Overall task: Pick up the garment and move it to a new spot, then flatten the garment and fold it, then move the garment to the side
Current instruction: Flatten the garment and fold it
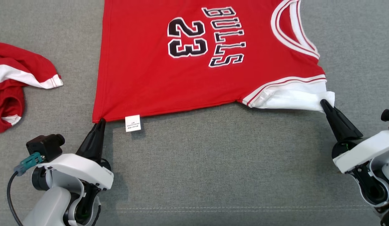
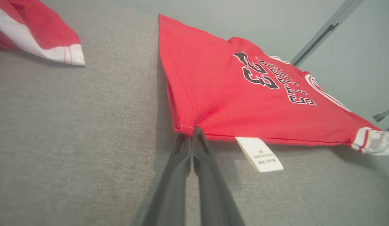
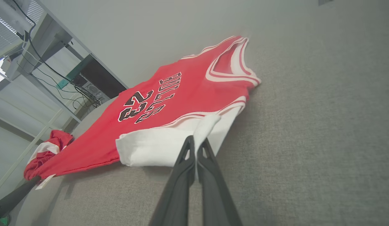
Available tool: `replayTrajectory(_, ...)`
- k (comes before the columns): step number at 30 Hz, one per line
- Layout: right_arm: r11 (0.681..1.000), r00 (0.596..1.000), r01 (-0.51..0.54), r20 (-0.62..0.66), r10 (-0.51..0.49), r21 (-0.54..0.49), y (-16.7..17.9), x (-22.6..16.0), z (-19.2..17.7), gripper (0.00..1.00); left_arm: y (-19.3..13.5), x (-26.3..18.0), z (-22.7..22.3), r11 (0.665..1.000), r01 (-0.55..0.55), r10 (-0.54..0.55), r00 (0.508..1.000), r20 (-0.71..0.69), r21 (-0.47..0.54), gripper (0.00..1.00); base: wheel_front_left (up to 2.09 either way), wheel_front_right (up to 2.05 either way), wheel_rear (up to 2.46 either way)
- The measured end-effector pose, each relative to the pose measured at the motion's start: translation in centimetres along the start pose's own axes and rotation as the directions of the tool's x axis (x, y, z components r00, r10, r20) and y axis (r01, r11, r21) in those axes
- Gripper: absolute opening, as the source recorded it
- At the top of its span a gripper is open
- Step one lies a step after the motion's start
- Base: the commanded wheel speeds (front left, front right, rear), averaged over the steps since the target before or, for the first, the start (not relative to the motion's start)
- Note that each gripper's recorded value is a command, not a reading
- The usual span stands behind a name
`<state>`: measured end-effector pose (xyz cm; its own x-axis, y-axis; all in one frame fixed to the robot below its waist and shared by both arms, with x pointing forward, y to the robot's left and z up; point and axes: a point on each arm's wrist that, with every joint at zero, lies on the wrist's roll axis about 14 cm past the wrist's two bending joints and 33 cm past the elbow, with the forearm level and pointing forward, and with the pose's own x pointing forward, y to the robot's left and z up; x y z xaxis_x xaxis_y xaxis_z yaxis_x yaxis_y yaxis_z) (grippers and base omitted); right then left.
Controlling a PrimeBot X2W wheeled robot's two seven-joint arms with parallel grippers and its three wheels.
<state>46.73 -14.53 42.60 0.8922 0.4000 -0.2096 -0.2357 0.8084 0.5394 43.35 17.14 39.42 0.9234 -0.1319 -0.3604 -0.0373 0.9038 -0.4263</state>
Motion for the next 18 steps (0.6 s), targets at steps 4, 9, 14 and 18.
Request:
replayTrajectory(4, 0.999, 0.999, -0.028, 0.039, 0.026, 0.046, 1.4, -1.3, 1.0, 0.00, -0.6, -1.2, 1.2, 1.000, 0.010, -0.010, 1.000, 0.014, 0.016, 0.00, 0.00, 0.00, 0.00)
replayTrajectory(9, 0.996, 1.000, -0.026, 0.008, 0.026, 0.084, 2.0, -3.6, 0.1, 0.00, -1.1, -2.9, 1.5, 1.000, 0.006, -0.006, 1.000, 0.010, 0.016, 0.00, 0.00, 0.00, 0.00)
replayTrajectory(14, 0.997, 0.998, 0.015, -0.057, -0.010, 0.077, 1.5, -5.9, -2.7, 0.00, -0.4, -4.6, -0.1, 0.999, -0.031, 0.031, 0.999, -0.035, -0.010, 0.00, 0.00, 0.00, 0.00)
replayTrajectory(18, 0.997, 0.995, 0.040, -0.094, -0.033, 0.072, 1.4, -6.4, -4.2, 0.00, -0.5, -5.1, -1.2, 0.999, -0.039, 0.037, 0.997, -0.067, -0.032, 0.00, 0.00, 0.00, 0.00)
